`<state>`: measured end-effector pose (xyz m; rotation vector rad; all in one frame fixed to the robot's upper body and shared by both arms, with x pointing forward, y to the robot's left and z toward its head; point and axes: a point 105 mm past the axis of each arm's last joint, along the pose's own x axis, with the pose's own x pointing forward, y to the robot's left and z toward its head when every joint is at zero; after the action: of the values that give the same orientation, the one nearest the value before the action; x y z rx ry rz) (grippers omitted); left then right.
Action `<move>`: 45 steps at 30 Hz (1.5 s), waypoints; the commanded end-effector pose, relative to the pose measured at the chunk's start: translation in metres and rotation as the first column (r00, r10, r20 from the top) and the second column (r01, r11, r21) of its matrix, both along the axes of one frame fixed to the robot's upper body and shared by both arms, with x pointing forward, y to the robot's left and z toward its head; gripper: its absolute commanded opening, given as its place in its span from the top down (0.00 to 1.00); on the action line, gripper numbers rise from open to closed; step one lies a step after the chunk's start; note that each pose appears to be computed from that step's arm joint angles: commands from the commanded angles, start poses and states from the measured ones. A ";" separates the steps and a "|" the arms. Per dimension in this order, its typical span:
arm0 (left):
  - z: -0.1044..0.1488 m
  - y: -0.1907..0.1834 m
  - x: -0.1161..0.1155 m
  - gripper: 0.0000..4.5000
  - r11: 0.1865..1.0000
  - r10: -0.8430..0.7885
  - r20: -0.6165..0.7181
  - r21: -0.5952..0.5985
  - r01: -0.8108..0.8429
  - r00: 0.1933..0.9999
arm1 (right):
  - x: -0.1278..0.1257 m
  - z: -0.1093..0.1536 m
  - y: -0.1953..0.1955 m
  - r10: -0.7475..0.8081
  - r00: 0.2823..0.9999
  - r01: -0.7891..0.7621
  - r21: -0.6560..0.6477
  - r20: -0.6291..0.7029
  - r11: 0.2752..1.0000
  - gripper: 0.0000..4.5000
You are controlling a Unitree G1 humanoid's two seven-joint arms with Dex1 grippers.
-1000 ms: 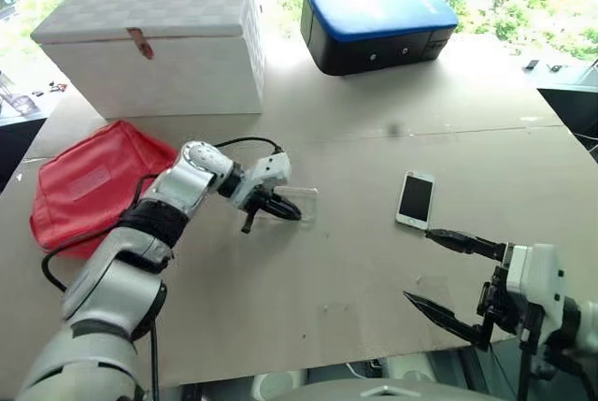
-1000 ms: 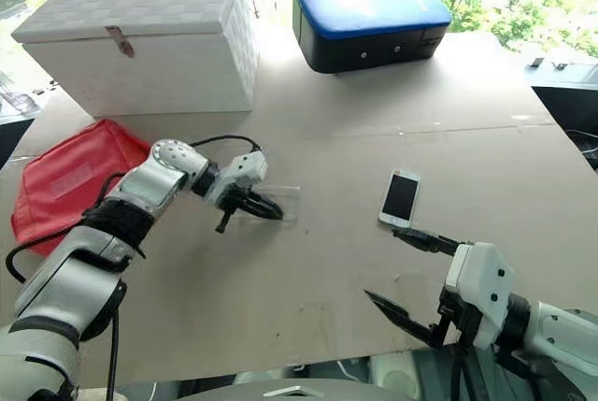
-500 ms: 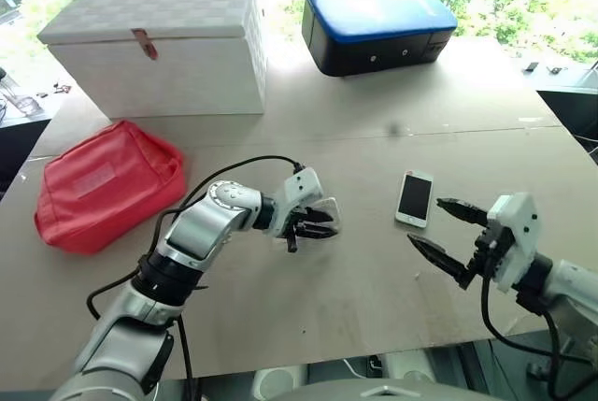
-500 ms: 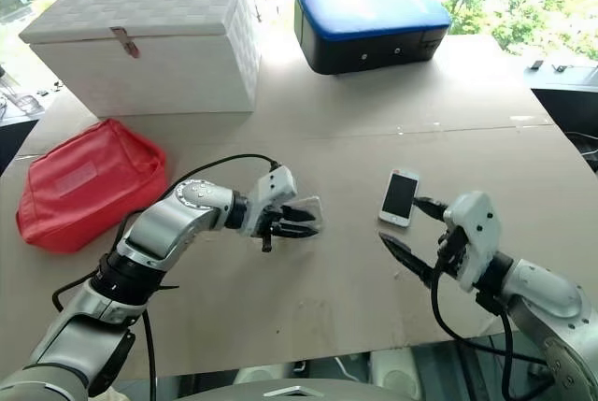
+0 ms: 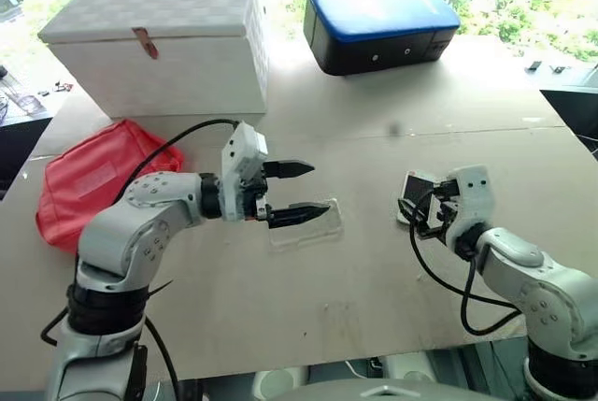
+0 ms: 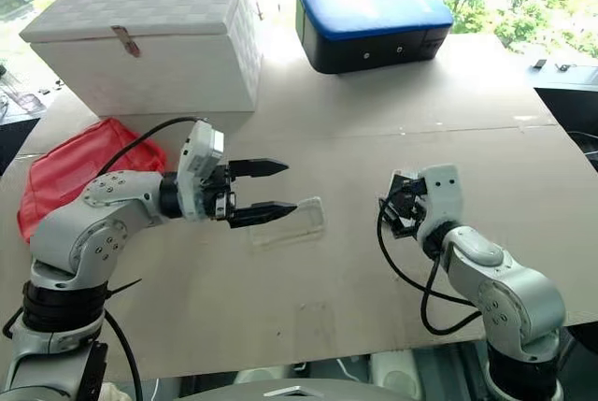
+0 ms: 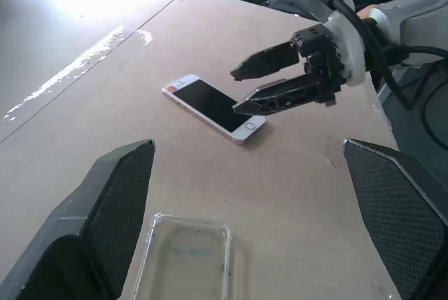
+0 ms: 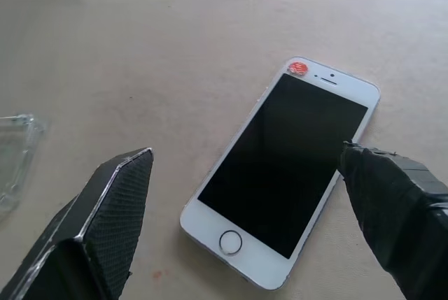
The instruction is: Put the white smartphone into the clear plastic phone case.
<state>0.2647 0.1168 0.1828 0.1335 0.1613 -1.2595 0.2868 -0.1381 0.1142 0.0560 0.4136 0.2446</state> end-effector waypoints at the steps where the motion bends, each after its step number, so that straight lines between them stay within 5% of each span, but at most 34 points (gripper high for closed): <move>1: 0.009 -0.005 -0.006 0.03 1.000 -0.025 0.069 0.007 0.025 0.997 | 0.008 -0.003 -0.002 -0.088 0.995 0.088 -0.002 -0.053 0.996 0.00; 6: 0.009 -0.011 -0.008 0.03 1.000 -0.028 0.076 0.000 0.028 0.997 | 0.022 -0.021 0.012 -0.201 0.960 0.208 0.016 -0.195 0.978 0.00; 19: 0.011 -0.021 -0.011 0.03 1.000 -0.007 0.075 -0.013 0.008 0.997 | 0.025 -0.077 0.023 -0.175 0.924 0.134 -0.141 -0.341 0.981 0.00; 31: 0.015 -0.002 -0.009 0.03 0.994 0.097 0.194 -0.073 -0.085 0.976 | 0.018 -0.080 -0.022 -0.162 0.935 0.108 -0.184 -0.315 0.977 0.00; 36: 0.009 0.001 -0.009 0.00 0.992 0.117 0.225 -0.082 -0.100 0.967 | 0.019 -0.074 -0.030 -0.155 0.942 0.103 -0.184 -0.297 0.977 0.34; 41: 0.006 0.002 -0.008 0.00 0.989 0.134 0.243 -0.093 -0.115 0.961 | 0.019 -0.073 -0.023 -0.122 0.954 0.067 -0.202 -0.274 0.977 0.36; 45: 0.001 0.012 -0.007 0.00 0.980 0.183 0.244 -0.116 -0.159 0.952 | 0.027 -0.050 -0.019 -0.007 0.993 -0.017 -0.200 -0.117 0.980 0.36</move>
<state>0.2569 0.1218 0.1770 0.1821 -0.0600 -1.0946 0.3153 -0.1406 0.0751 -0.0884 0.5338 0.2311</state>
